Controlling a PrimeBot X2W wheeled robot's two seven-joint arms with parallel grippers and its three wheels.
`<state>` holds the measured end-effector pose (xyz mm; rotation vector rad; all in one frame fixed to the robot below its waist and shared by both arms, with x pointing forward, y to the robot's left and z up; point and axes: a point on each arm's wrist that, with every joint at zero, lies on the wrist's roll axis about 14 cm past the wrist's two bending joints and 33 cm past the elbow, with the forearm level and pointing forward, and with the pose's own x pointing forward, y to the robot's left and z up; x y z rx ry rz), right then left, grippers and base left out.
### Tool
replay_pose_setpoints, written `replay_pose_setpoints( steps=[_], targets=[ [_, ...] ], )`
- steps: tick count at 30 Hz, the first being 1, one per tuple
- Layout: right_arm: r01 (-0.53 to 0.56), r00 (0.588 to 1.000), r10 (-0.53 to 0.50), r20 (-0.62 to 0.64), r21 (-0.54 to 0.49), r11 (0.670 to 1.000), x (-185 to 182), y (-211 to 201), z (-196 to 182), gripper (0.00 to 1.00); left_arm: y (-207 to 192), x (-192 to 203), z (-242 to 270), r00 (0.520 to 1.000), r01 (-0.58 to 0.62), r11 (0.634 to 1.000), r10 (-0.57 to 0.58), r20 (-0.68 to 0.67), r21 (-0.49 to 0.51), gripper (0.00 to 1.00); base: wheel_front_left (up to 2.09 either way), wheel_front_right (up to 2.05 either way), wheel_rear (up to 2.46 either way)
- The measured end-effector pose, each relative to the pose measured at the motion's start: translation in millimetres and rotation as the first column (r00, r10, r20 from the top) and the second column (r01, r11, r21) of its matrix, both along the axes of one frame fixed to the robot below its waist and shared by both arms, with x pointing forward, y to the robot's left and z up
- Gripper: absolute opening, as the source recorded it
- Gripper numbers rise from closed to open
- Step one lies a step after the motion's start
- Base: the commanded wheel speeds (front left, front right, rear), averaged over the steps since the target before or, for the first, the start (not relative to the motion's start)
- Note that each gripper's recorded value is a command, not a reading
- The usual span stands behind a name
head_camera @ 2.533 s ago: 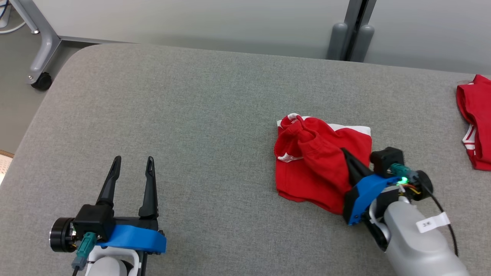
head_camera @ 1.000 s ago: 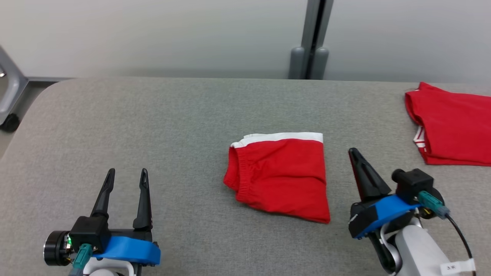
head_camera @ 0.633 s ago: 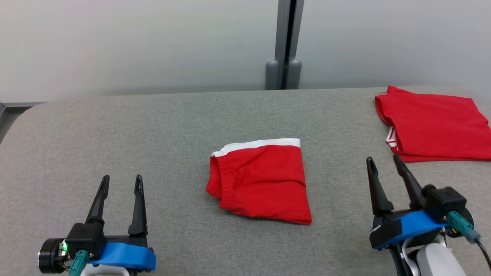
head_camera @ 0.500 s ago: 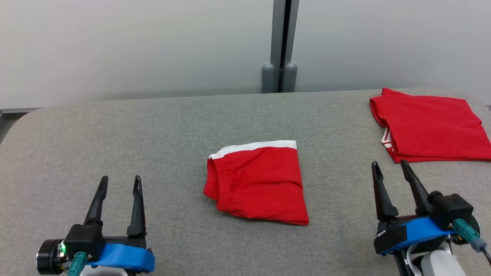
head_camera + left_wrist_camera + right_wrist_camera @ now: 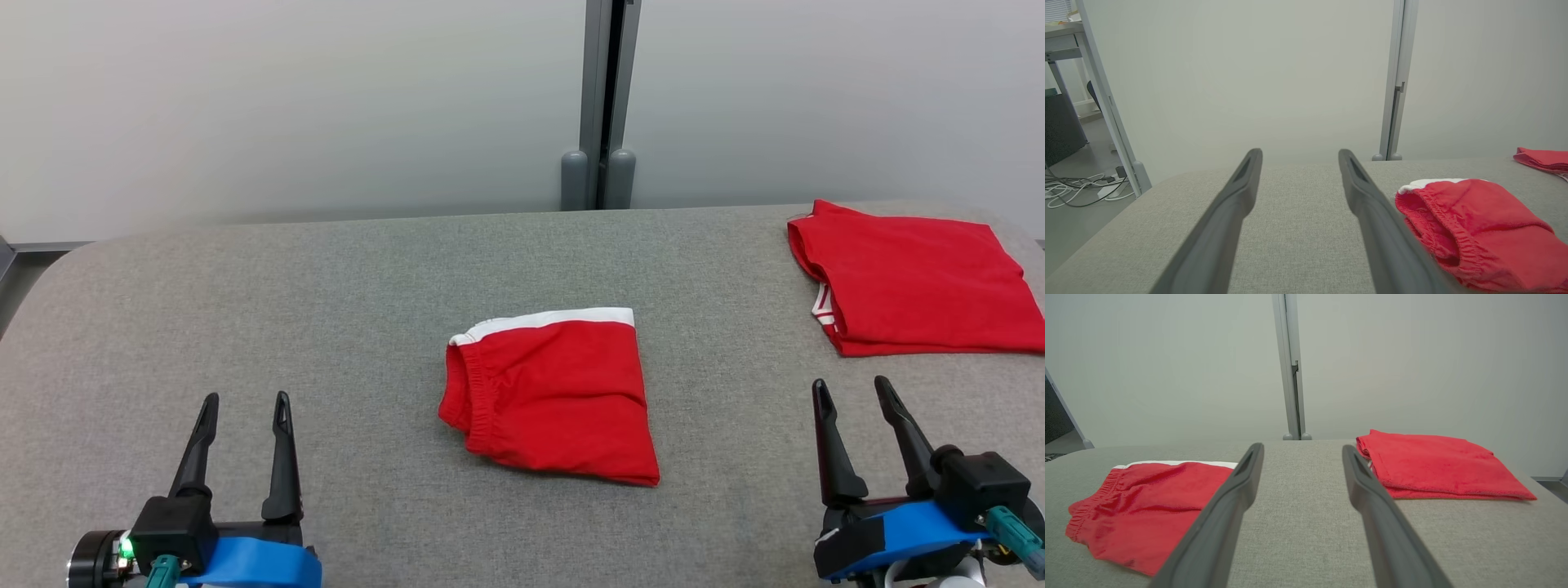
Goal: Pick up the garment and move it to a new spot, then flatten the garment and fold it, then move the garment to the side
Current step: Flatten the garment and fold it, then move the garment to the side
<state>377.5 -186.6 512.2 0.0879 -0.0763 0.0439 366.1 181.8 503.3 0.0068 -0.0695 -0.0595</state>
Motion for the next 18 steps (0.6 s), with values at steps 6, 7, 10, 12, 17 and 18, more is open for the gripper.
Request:
replay_pose_setpoints(
  steps=[6, 7, 10, 12, 17, 18],
  targets=[
    [-0.01, 1.0, 0.01, -0.014, 0.015, 1.0, -1.4, 3.4, -2.2, 1.0, 2.1, -2.6, -1.1, 1.0, -0.007, 1.0, 0.007, -0.003, 0.001, 1.0, 0.0, 0.0, 0.0],
    [-0.01, 1.0, 0.01, -0.016, 0.015, 1.0, -1.3, 3.4, -2.4, 1.0, 2.4, -2.7, -1.0, 1.0, -0.008, 1.0, 0.008, -0.003, 0.002, 1.0, 0.0, 0.0, 0.0],
    [-0.009, 1.0, 0.009, -0.018, 0.015, 1.0, -0.8, 3.1, -2.7, 1.0, 3.7, -2.8, -1.2, 1.0, -0.012, 1.0, 0.012, -0.004, 0.004, 1.0, 0.0, 0.0, 0.0],
    [-0.009, 1.0, 0.009, -0.026, 0.014, 1.0, -0.5, 3.1, -4.1, 1.0, 4.4, -3.0, -1.3, 1.0, -0.014, 1.0, 0.014, -0.004, 0.005, 1.0, 0.0, 0.0, 0.0],
    [-0.018, 0.999, 0.019, -0.043, 0.016, 1.0, 2.4, 6.1, -8.3, 1.0, 6.3, -3.5, -3.4, 1.0, -0.02, 1.0, 0.02, -0.01, 0.005, 1.0, 0.0, 0.0, 0.0],
    [-0.026, 0.999, 0.027, -0.041, 0.015, 1.0, 4.8, 8.8, -7.3, 1.0, 6.9, -3.6, -4.1, 1.0, -0.022, 1.0, 0.022, -0.013, 0.006, 1.0, 0.0, 0.0, 0.0]
  ],
)
